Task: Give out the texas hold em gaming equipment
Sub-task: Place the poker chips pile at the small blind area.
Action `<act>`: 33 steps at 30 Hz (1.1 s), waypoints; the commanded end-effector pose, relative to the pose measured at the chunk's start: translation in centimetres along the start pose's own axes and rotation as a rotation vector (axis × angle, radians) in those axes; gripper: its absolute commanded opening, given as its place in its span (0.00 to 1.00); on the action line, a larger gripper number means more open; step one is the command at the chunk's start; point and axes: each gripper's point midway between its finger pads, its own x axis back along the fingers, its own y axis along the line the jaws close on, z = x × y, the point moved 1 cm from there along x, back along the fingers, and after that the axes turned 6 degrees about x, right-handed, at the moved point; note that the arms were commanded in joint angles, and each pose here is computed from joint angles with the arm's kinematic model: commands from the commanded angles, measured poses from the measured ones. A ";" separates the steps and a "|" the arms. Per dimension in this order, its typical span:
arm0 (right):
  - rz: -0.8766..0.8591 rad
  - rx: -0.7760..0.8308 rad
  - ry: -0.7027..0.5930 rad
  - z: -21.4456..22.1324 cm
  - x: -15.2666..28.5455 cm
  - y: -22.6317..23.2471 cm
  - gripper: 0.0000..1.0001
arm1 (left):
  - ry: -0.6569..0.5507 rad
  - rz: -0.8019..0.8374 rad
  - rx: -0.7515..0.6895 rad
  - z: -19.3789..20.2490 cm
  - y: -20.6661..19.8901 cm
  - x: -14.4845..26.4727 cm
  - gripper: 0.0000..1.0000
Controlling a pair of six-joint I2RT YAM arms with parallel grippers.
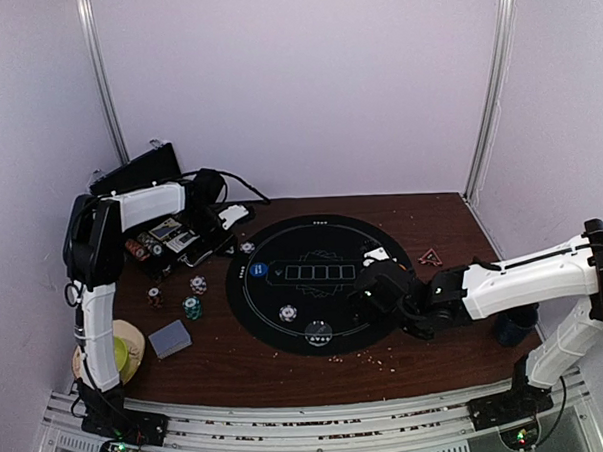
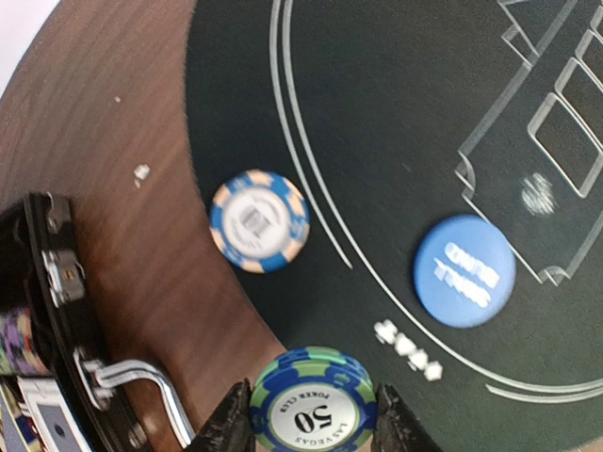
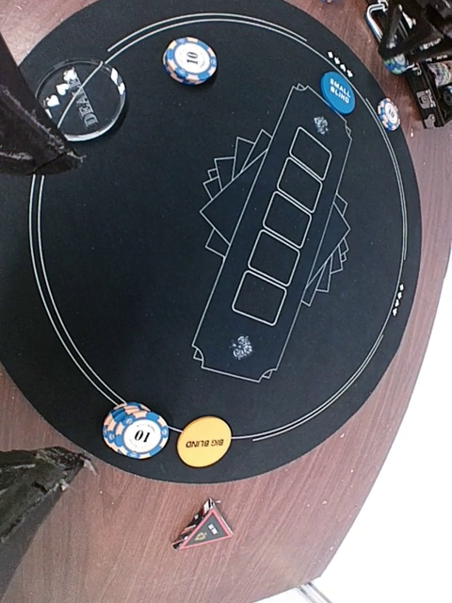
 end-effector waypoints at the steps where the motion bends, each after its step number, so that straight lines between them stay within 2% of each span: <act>1: 0.040 0.002 0.005 0.5 -0.6 -0.5 1.00 | -0.040 -0.029 0.008 -2.4 0.9 0.0 0.37; 21: 0.042 -0.005 0.002 0.4 -0.5 -0.7 1.00 | 0.066 -0.024 0.036 -0.7 0.6 -5.5 0.36; 33: 0.044 -0.004 0.002 0.4 -0.5 -0.7 1.00 | 0.051 -0.047 0.037 -1.1 1.2 -6.4 0.37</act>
